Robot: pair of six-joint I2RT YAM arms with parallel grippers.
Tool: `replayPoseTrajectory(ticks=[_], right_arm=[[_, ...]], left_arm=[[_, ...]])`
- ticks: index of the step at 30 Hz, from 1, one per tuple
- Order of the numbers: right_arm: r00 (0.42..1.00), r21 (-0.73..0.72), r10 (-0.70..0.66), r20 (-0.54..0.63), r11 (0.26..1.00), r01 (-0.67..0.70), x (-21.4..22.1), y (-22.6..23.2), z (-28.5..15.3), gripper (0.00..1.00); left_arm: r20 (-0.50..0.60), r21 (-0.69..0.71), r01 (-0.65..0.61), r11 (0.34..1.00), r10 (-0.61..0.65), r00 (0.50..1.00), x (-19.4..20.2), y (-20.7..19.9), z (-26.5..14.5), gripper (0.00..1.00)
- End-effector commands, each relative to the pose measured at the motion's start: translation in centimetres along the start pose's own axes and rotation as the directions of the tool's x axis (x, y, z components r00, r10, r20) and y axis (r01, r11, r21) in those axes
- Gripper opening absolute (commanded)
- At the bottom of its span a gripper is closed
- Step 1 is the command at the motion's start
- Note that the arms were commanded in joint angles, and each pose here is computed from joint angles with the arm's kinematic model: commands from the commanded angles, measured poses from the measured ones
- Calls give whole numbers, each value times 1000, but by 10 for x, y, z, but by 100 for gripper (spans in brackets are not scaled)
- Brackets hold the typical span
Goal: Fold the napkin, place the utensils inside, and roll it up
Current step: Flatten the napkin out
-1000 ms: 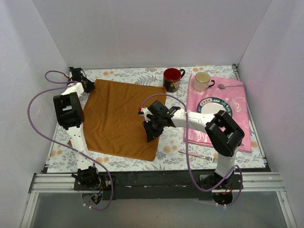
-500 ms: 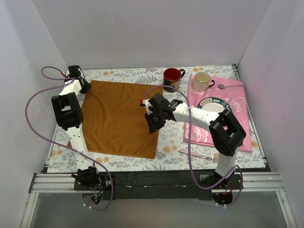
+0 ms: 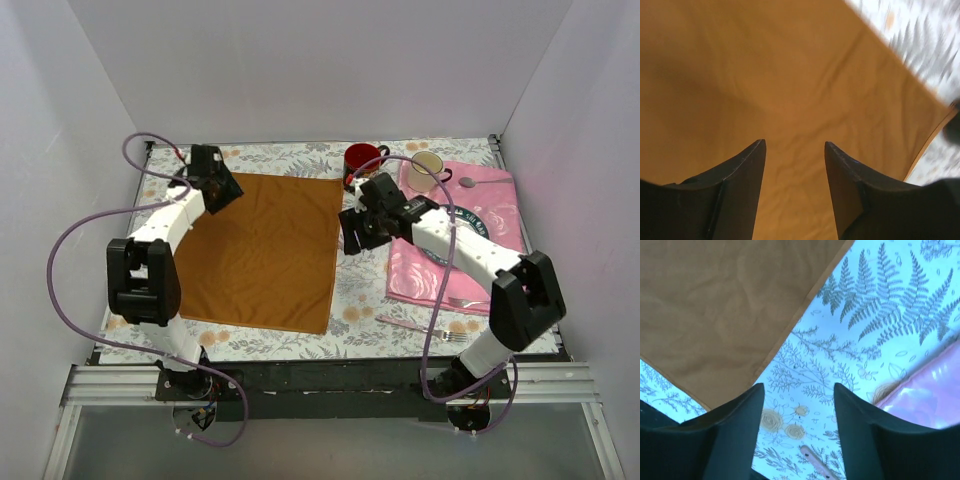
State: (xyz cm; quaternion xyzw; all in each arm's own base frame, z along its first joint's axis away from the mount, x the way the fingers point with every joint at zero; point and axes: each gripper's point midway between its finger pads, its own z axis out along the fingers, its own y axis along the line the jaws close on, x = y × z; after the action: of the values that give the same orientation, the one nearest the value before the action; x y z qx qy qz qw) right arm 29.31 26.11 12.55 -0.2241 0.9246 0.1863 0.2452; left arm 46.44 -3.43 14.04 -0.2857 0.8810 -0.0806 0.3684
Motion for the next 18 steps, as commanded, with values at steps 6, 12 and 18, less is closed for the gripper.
replayPoseTrajectory(ticks=[6,12,18], right_arm=[[995,-242,-100,23,965,102,52,51,-13,70],[979,-326,-203,-31,928,183,58,121,19,53],[956,-348,-272,-108,911,220,80,150,54,44]], left_arm=[[-161,-124,-79,989,59,985,115,46,-38,50],[-130,-161,-25,987,3,991,128,69,-70,51],[-55,-251,-17,968,3,998,111,87,-88,60]])
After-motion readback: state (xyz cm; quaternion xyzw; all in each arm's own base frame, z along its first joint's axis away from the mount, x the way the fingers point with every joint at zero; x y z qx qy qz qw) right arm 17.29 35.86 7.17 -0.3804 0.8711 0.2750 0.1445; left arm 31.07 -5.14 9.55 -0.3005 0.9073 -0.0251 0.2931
